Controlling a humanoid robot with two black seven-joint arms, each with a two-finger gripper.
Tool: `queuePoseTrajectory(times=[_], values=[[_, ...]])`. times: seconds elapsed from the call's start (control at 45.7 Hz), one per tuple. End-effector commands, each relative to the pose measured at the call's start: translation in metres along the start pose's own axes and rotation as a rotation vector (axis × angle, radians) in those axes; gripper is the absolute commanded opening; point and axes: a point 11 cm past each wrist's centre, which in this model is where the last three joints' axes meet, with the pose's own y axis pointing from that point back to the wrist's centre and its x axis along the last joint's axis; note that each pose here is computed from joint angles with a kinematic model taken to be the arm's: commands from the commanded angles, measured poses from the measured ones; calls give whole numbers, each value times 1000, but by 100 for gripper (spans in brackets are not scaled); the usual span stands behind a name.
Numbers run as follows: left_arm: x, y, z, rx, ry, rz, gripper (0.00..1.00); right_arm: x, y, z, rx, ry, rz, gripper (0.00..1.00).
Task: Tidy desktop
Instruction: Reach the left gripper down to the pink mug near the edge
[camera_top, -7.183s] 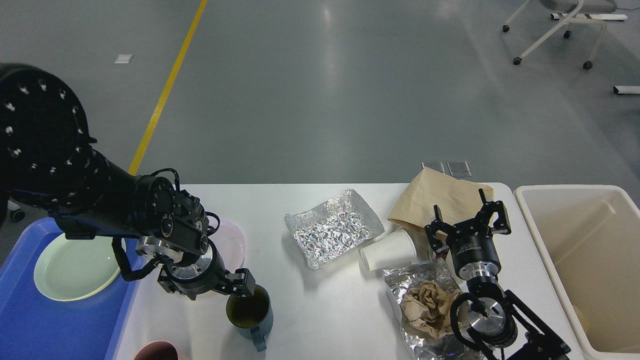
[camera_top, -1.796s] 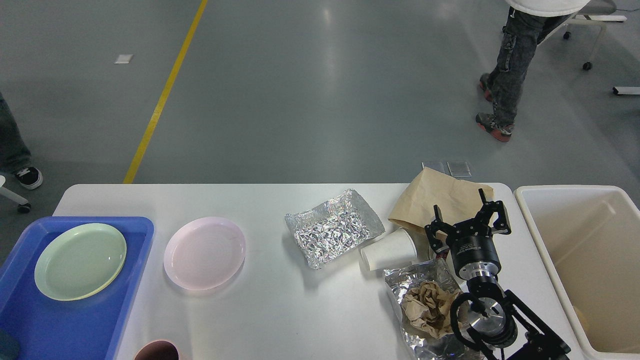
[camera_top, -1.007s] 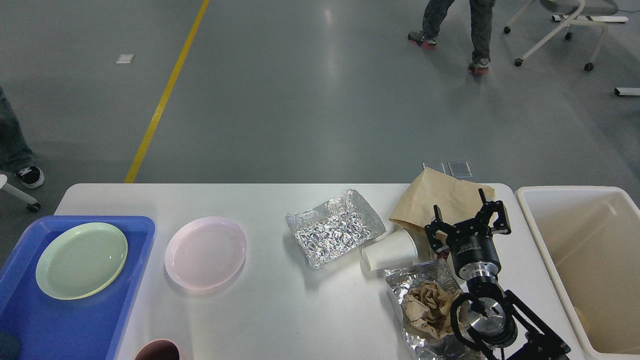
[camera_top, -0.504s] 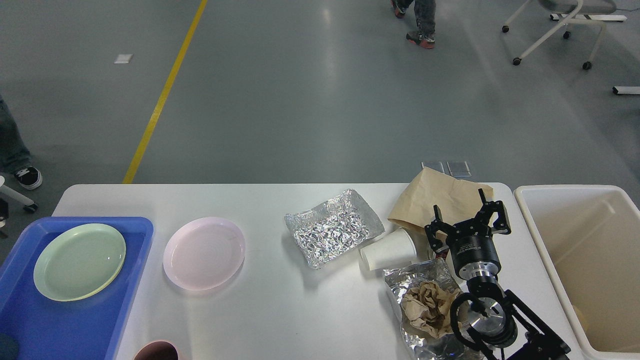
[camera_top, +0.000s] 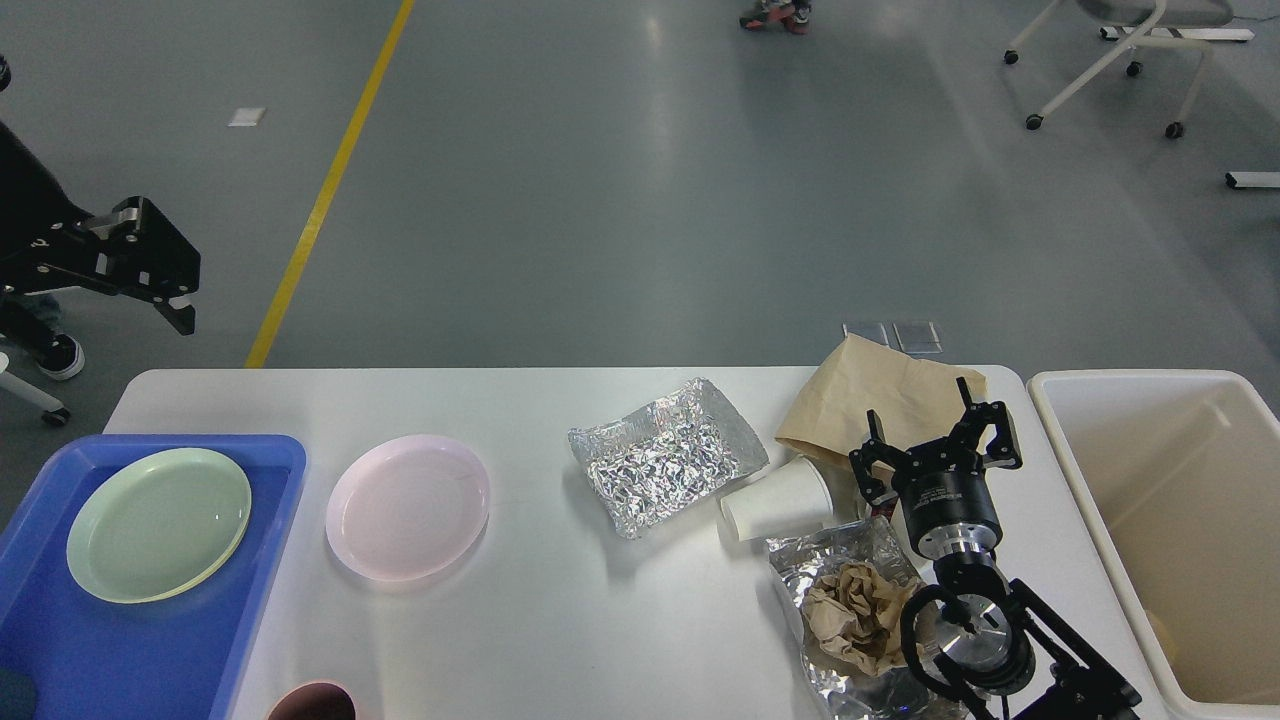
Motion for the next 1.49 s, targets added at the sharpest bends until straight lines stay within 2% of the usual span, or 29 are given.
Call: queuePoseTrajectory(times=[0.0,0.285,0.526,0.701,0.876,1.029,1.27,1.467], values=[[-24,17,29,-28,-24,14,94,0,0,0,0,2,0,100],[-48,32,61,-120,-44,23,94,0,0,0,0,0,0,100],[-48,14,60,-134,-34,-35,95,0,0,0,-1,0,0,100],[-60,-38,59,-95,-34,-203,94,0,0,0,-1,0,0,100],[-73,-83,35,-39,-15,-350,92,0,0,0,0,0,0,100],[-86,-137,15,-44,-51,-408,90,0,0,0,0,0,0,100],[-107,-209,-34,30,-222,-372,89,0,0,0,0,0,0,100],[-128,-242,-57,42,-428,-382,88,0,0,0,-1,0,0,100]])
